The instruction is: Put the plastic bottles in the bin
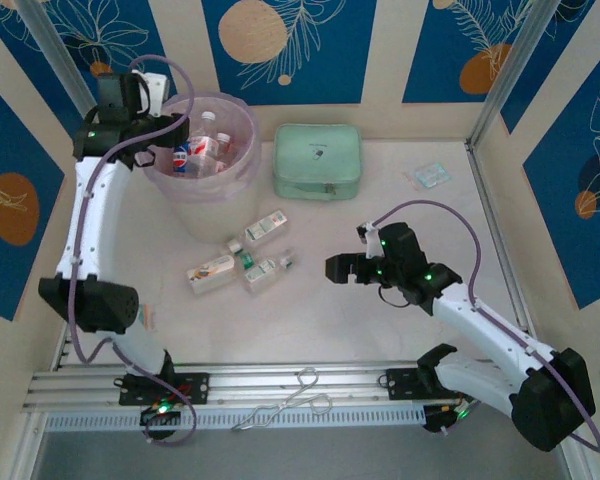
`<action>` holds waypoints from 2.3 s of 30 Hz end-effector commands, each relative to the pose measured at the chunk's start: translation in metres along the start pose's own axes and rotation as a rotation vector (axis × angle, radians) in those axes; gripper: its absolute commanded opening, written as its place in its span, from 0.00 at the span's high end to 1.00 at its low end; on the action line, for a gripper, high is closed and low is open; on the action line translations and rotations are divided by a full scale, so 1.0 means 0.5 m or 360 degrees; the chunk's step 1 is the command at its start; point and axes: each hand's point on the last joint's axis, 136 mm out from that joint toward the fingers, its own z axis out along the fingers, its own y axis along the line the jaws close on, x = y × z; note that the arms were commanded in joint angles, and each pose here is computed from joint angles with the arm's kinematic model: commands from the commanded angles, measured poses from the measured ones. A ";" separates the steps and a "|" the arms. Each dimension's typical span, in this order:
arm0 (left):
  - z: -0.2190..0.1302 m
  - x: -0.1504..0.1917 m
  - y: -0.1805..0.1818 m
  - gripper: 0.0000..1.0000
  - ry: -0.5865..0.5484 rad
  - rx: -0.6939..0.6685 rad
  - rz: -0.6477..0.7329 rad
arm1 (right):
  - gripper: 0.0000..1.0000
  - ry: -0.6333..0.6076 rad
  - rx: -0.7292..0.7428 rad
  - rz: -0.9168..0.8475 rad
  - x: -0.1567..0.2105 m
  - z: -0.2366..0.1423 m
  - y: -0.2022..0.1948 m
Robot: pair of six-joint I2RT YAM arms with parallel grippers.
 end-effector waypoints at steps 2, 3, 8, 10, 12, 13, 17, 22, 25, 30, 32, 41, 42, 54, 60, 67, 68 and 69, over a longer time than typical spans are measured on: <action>-0.102 0.011 -0.076 0.21 -0.0029 0.0046 0.0160 | 0.01 -0.0080 0.0046 -0.0021 -0.034 -0.033 -0.004; -0.120 0.022 -0.098 0.20 -0.0026 0.0052 0.0191 | 0.01 -0.0092 0.0056 -0.0021 -0.038 -0.039 -0.007; -0.164 0.130 -0.245 0.18 0.0051 0.0273 0.0282 | 0.01 -0.0177 0.0118 -0.0001 -0.058 -0.072 -0.030; -0.166 0.198 -0.328 0.18 0.0162 0.0465 0.0284 | 0.01 -0.0219 0.0137 0.0031 -0.069 -0.085 -0.045; -0.162 0.265 -0.397 0.16 0.0277 0.0555 0.0379 | 0.01 -0.0247 0.0143 0.0061 -0.078 -0.096 -0.057; -0.156 0.299 -0.424 0.15 0.0340 0.0557 0.0432 | 0.01 -0.0260 0.0152 0.0073 -0.083 -0.101 -0.063; -0.109 0.422 -0.481 0.09 0.0570 0.0566 0.0510 | 0.01 -0.0314 0.0190 0.0100 -0.095 -0.118 -0.079; -0.030 0.540 -0.493 0.01 0.0813 0.0458 0.0540 | 0.01 -0.0324 0.0197 0.0138 -0.087 -0.124 -0.089; 0.004 0.576 -0.501 0.00 0.0858 0.0431 0.0554 | 0.01 -0.0309 0.0208 0.0152 -0.075 -0.123 -0.096; 0.052 0.629 -0.510 0.01 0.0945 0.0391 0.0618 | 0.01 -0.0295 0.0207 0.0170 -0.064 -0.120 -0.103; 0.066 0.652 -0.510 0.01 0.0996 0.0366 0.0640 | 0.01 -0.0290 0.0214 0.0166 -0.062 -0.120 -0.105; 0.078 0.697 -0.507 0.22 0.1097 0.0320 0.0625 | 0.01 -0.0286 0.0223 0.0172 -0.056 -0.121 -0.110; 0.075 0.693 -0.508 0.26 0.1087 0.0323 0.0617 | 0.01 -0.0289 0.0218 0.0171 -0.056 -0.121 -0.109; 0.016 0.565 -0.547 0.43 0.0897 0.0497 0.0585 | 0.01 -0.0285 0.0217 0.0175 -0.052 -0.119 -0.111; -0.080 0.331 -0.558 0.47 0.0458 0.0642 0.0514 | 0.01 -0.0301 0.0213 0.0178 -0.055 -0.122 -0.110; -0.162 0.051 -0.440 0.65 -0.0061 0.0508 0.0262 | 0.01 -0.0305 0.0213 0.0177 -0.054 -0.124 -0.109; -0.161 0.027 -0.416 0.68 -0.0101 0.0471 0.0210 | 0.01 -0.0307 0.0217 0.0175 -0.053 -0.125 -0.110; -0.156 0.005 -0.384 0.72 -0.0132 0.0411 0.0159 | 0.01 -0.0305 0.0221 0.0177 -0.052 -0.125 -0.112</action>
